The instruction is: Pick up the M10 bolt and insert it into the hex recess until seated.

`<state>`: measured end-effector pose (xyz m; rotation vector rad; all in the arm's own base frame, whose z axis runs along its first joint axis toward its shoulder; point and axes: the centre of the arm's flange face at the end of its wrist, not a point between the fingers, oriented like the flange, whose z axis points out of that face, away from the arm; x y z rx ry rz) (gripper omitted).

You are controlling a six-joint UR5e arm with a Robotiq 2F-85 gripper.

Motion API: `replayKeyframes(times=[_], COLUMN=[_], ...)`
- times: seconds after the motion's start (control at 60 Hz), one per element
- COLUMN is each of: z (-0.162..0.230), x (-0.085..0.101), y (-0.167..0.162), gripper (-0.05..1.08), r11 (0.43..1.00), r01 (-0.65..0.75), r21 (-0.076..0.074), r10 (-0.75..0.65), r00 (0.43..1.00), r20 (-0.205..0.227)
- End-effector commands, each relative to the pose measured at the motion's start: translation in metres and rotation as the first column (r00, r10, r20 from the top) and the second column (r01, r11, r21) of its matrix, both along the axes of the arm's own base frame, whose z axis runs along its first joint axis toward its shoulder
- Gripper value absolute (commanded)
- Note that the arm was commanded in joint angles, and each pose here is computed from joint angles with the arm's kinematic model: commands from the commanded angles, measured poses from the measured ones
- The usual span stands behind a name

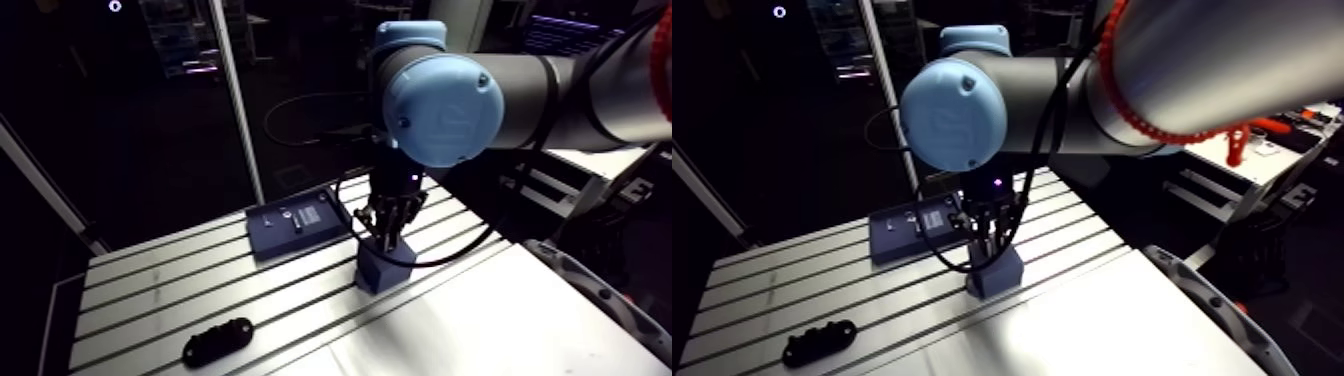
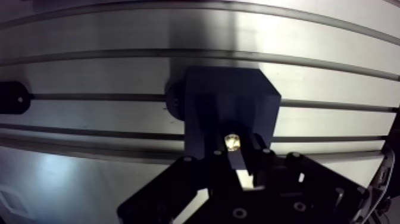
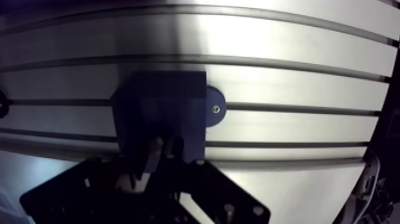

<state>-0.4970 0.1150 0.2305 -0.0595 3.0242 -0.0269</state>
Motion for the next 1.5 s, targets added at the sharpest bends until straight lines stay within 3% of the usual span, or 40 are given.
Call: replayKeyframes(times=[0.017,0.65,1.5], z=[0.0004,0.0036,0.0028], x=[-0.0004,-0.0008,0.0046], y=[-0.0001,0.0001,-0.0026], gripper=[0.74,0.79,0.79], r11=[1.000,0.999,0.986], r01=[0.000,-0.048,-0.167], r21=[-0.001,-0.003,-0.019], r10=[0.000,0.048,0.167], r00=[1.000,0.999,0.986], r20=[-0.002,-0.008,-0.005])
